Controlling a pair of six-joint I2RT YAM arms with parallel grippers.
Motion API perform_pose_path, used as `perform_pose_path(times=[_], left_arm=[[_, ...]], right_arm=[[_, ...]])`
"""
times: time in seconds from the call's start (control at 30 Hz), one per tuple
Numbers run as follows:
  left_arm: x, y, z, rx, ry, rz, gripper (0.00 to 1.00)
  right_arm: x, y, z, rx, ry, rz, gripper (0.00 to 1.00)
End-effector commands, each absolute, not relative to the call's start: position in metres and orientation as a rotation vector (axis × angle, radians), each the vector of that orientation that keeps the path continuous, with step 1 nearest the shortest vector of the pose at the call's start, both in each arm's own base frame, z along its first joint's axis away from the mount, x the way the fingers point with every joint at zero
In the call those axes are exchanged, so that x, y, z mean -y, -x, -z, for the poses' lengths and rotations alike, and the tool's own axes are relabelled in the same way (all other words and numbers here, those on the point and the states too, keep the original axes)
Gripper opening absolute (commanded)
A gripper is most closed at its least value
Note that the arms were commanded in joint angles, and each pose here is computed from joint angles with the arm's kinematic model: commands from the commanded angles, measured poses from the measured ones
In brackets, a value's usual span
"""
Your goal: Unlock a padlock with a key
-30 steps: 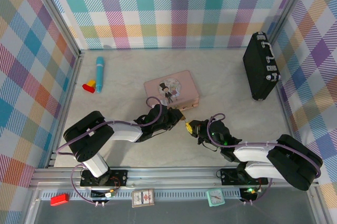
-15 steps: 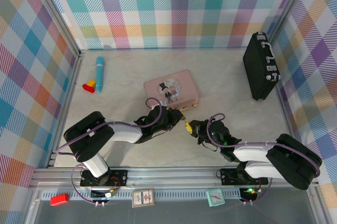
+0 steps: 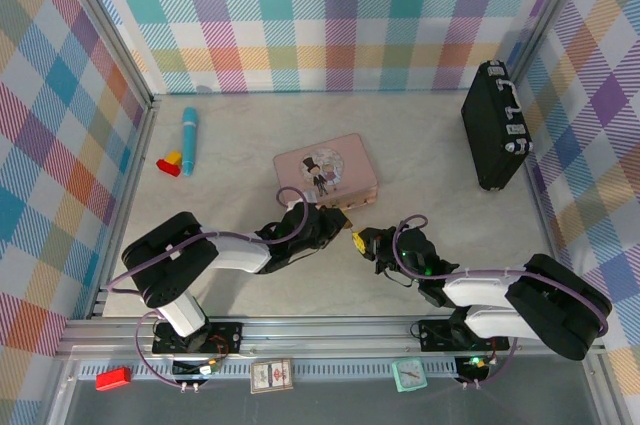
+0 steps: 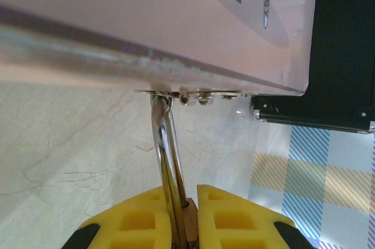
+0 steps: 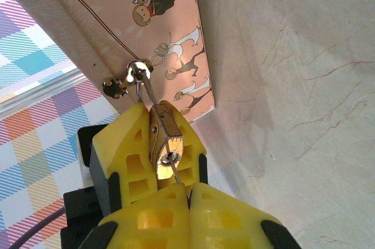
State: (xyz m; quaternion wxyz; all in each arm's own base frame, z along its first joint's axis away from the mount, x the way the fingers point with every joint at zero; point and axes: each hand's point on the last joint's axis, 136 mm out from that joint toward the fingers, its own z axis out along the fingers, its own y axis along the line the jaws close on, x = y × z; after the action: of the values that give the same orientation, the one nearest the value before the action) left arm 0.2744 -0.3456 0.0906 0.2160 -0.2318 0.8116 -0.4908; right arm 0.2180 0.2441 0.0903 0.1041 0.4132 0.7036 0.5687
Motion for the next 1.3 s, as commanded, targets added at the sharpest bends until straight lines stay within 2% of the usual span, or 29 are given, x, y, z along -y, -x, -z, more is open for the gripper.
perform_pose_path(times=[0.0, 1.27], left_arm=[[0.365, -0.271, -0.134, -2.099, 0.656, 1.6, 0.0], [0.379, -0.258, -0.156, -2.038, 0.598, 1.703, 0.0]], right_arm=[[-0.252, -0.225, -0.11, -2.016, -1.192, -1.746, 0.0], [-0.248, -0.232, -0.109, -1.979, -1.234, -1.783, 0.0]])
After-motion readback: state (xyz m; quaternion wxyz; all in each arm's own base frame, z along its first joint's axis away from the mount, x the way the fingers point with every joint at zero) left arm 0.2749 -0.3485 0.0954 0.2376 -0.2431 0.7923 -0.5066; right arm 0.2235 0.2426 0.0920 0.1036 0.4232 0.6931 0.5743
